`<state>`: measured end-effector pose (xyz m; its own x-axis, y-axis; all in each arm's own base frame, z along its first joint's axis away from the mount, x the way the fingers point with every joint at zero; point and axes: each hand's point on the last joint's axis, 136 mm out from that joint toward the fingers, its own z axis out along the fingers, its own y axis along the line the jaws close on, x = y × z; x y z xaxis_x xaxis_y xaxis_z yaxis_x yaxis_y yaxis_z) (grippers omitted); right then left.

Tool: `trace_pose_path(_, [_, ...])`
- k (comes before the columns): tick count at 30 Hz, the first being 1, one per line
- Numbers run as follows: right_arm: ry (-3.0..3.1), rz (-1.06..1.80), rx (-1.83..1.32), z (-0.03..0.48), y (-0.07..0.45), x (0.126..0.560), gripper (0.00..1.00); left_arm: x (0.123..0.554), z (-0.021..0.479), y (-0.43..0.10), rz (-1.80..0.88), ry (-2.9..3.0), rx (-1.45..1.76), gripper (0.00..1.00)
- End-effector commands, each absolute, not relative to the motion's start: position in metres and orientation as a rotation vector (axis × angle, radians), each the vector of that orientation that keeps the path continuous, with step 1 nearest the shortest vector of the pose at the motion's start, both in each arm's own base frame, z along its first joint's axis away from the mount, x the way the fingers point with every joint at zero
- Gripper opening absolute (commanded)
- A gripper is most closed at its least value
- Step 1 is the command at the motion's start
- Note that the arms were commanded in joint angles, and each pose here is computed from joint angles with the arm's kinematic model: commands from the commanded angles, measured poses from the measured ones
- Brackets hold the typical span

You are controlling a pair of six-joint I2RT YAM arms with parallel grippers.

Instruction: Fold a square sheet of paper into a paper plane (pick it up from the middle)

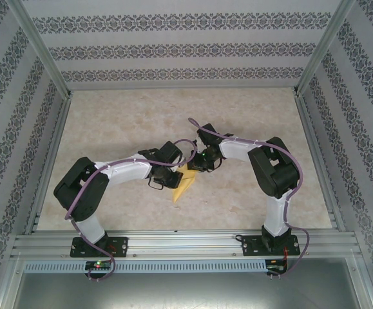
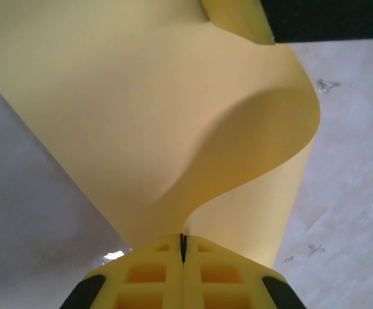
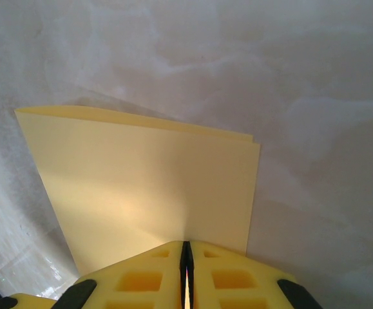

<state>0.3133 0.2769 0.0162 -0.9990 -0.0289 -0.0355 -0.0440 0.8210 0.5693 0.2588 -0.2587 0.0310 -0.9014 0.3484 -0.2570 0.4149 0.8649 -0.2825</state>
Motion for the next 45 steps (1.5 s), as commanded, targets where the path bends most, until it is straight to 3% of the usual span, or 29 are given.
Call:
trace_pose_path(1, [3.031,0.886,-0.038,0.004,0.271,0.306,0.13,0.268,0.029,-0.252,-0.445,2.831,0.565,0.06])
trace_pose_path(45, [3.050,0.851,-0.007,-0.005,0.262,0.304,0.10,0.276,0.032,-0.247,-0.394,2.788,0.549,0.08])
